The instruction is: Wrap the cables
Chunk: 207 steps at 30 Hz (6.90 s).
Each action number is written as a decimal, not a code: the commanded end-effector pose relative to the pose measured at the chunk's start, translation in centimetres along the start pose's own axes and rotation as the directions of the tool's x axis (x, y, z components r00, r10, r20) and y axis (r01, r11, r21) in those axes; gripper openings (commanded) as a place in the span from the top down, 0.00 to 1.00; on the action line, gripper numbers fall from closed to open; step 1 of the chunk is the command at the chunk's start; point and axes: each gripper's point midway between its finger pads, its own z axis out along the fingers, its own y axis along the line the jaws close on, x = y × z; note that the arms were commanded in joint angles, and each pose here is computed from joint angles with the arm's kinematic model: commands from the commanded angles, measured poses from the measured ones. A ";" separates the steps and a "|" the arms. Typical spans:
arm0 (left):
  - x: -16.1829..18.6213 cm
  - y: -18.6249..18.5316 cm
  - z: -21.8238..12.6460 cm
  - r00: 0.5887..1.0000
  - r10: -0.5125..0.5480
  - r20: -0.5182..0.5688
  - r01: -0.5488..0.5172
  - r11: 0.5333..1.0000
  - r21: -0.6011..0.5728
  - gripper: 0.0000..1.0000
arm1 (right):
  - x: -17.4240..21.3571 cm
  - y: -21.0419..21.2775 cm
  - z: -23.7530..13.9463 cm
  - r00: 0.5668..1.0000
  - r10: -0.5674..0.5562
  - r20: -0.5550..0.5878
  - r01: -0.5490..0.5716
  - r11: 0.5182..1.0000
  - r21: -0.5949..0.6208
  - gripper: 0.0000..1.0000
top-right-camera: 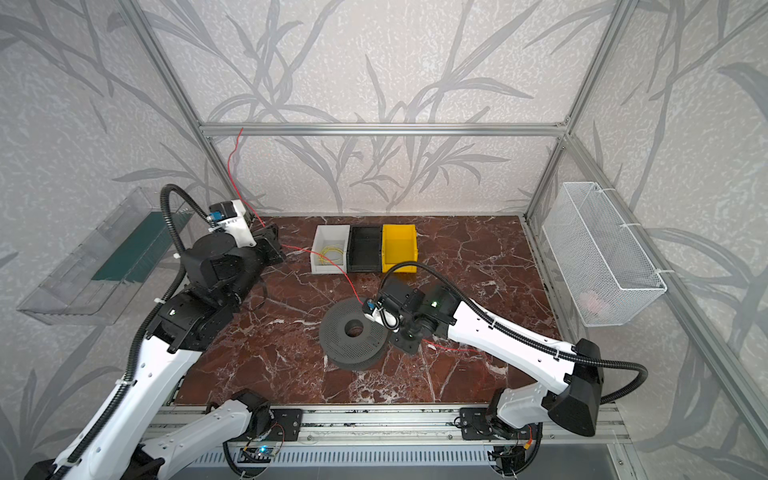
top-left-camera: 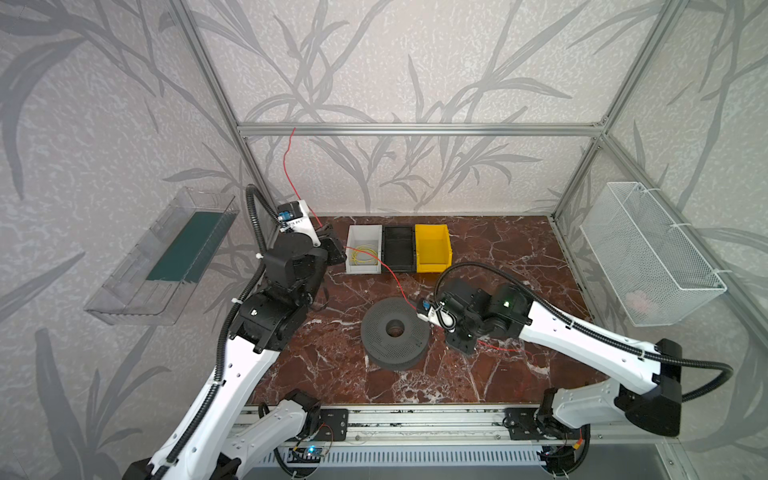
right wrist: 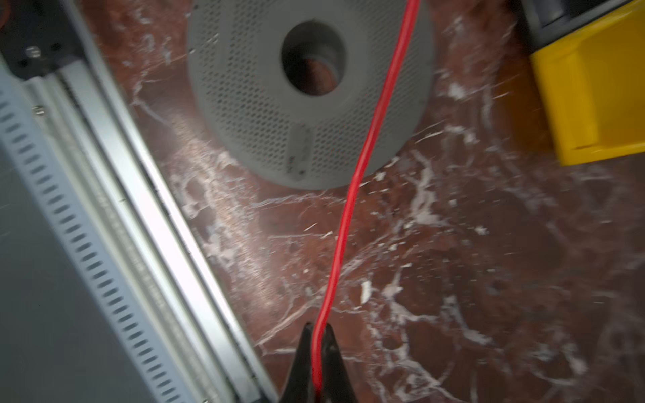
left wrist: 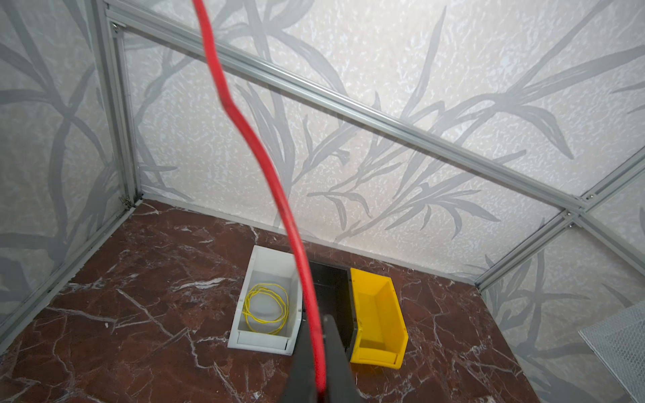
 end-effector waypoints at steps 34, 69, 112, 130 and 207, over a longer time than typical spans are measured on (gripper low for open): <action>17.3 -8.7 0.7 0.970 -0.090 -0.226 0.161 0.934 0.320 1.00 | -12.8 -2.8 -6.2 0.770 0.077 0.633 0.029 0.988 -0.154 0.14; 19.5 -10.6 -0.1 0.917 -0.035 -0.397 0.172 0.933 0.315 1.00 | -12.7 -2.3 -3.1 0.753 0.093 0.652 0.137 0.946 -0.294 0.28; 14.9 -6.8 -3.7 0.850 -0.068 -0.522 0.271 0.907 0.321 0.31 | -11.5 0.1 -3.5 0.727 0.117 0.677 0.196 0.909 -0.368 1.00; 8.6 -7.4 -1.9 0.765 -0.097 -0.637 0.492 0.727 0.480 0.31 | -8.8 3.1 -5.8 0.750 0.038 0.661 0.232 0.920 -0.316 1.00; 14.5 3.5 -3.6 0.939 -0.273 -0.209 0.310 0.936 0.168 1.00 | -22.1 9.2 -3.8 0.835 0.248 0.491 0.091 0.818 -0.568 0.24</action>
